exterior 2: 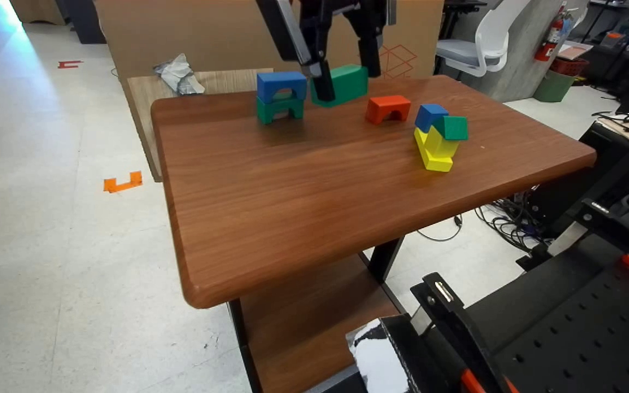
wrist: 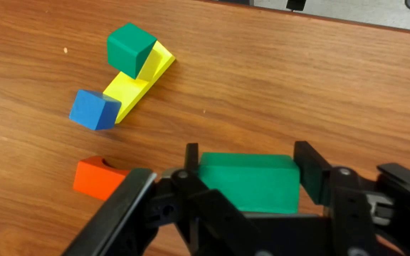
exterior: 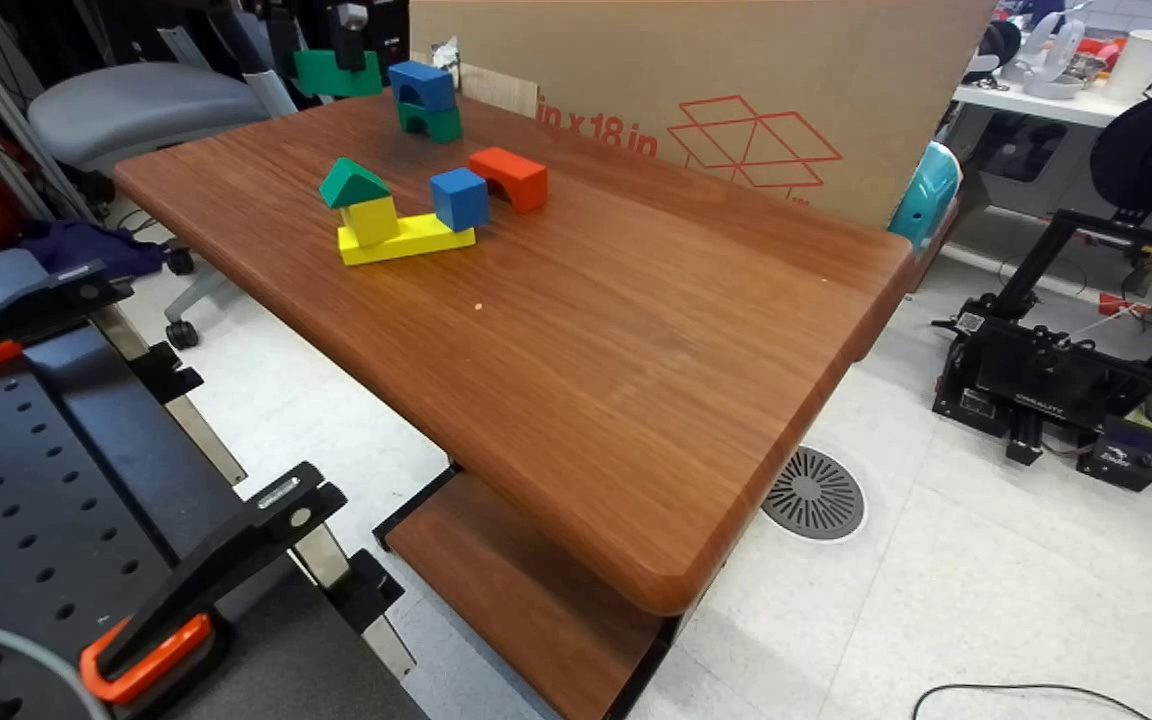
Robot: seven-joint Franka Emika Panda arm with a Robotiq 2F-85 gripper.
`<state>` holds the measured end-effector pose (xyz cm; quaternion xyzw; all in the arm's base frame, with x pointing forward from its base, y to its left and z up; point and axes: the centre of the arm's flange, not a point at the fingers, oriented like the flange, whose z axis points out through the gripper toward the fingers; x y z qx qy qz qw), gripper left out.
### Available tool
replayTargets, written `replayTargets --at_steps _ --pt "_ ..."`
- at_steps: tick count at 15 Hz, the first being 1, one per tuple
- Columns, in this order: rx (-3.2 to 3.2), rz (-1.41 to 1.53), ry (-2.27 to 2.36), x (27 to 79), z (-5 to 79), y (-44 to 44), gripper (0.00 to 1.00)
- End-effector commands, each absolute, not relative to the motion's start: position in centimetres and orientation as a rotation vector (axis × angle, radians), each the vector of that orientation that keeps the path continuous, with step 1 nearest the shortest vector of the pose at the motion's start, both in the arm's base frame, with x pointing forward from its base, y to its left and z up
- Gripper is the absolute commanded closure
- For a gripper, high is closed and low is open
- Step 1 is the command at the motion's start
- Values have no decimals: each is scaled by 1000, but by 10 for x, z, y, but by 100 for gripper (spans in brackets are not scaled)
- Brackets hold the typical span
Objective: Pick up the green object and put it on the table
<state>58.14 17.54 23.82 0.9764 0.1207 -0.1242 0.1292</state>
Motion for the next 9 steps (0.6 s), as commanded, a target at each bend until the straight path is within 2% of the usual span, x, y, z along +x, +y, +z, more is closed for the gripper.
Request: replayTargets --at_steps 1,9 --pt "2846 -353 343 568 224 181 58" --pt "2833 -466 319 570 186 179 58"
